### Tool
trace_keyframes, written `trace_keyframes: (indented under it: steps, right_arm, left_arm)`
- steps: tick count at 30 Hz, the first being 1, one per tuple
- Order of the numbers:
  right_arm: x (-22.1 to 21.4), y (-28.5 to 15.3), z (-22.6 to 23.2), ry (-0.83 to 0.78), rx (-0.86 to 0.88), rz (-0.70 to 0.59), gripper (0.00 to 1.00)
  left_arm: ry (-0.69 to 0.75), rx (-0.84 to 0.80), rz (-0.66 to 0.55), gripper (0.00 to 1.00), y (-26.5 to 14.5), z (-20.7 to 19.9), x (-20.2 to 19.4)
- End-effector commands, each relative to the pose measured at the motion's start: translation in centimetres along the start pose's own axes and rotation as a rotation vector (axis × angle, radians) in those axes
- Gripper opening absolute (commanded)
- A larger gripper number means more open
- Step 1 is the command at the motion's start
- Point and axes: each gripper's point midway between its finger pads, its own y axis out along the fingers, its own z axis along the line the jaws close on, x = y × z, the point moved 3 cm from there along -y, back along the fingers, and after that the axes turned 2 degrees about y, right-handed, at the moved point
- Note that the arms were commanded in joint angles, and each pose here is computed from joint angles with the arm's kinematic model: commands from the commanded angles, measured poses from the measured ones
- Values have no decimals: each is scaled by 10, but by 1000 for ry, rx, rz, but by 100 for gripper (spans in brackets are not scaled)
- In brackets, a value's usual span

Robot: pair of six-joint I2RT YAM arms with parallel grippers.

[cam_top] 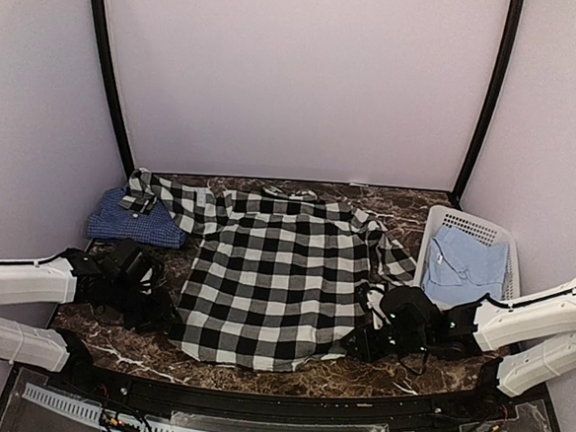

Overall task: Fold and stack the long sleeve shirts
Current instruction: Flatten out the crumpled shirt at the center of the board.

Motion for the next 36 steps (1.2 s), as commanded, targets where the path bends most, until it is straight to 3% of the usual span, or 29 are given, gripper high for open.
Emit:
trace_keyframes:
  steps: [1,3,6,7,9,15,20,25,29,31,36]
  right_arm:
    - [-3,0,7,-8,47,3,30]
    - [-4,-1,10,-7,59,19,17]
    - [9,-8,21,-5,75,21,0]
    - [12,-12,24,-7,71,35,0]
    - [29,-18,33,8,89,47,0]
    - [85,-34,41,83,158,91,0]
    - [128,-20,3,193,146,83,0]
    - [149,26,-43,283,102,82,0]
    - [152,52,-56,326,121,107,0]
    - [152,53,-52,329,147,102,6]
    - [150,38,-51,281,65,44,34]
  left_arm:
    - [-12,22,44,49,8,3,-14]
    - [-6,12,48,44,11,-1,-15]
    - [11,-14,56,17,12,-10,-14]
    - [30,-34,49,7,9,-18,-10]
    - [65,-64,25,0,0,-33,-2]
    - [178,-119,-97,0,-40,-81,37]
    - [203,-154,-187,0,-59,-102,90]
    - [159,-112,-209,0,-36,-96,142]
    - [117,-138,-161,0,-6,-92,160]
    - [116,-148,-141,0,1,-94,161]
    - [115,-151,-126,0,6,-91,157]
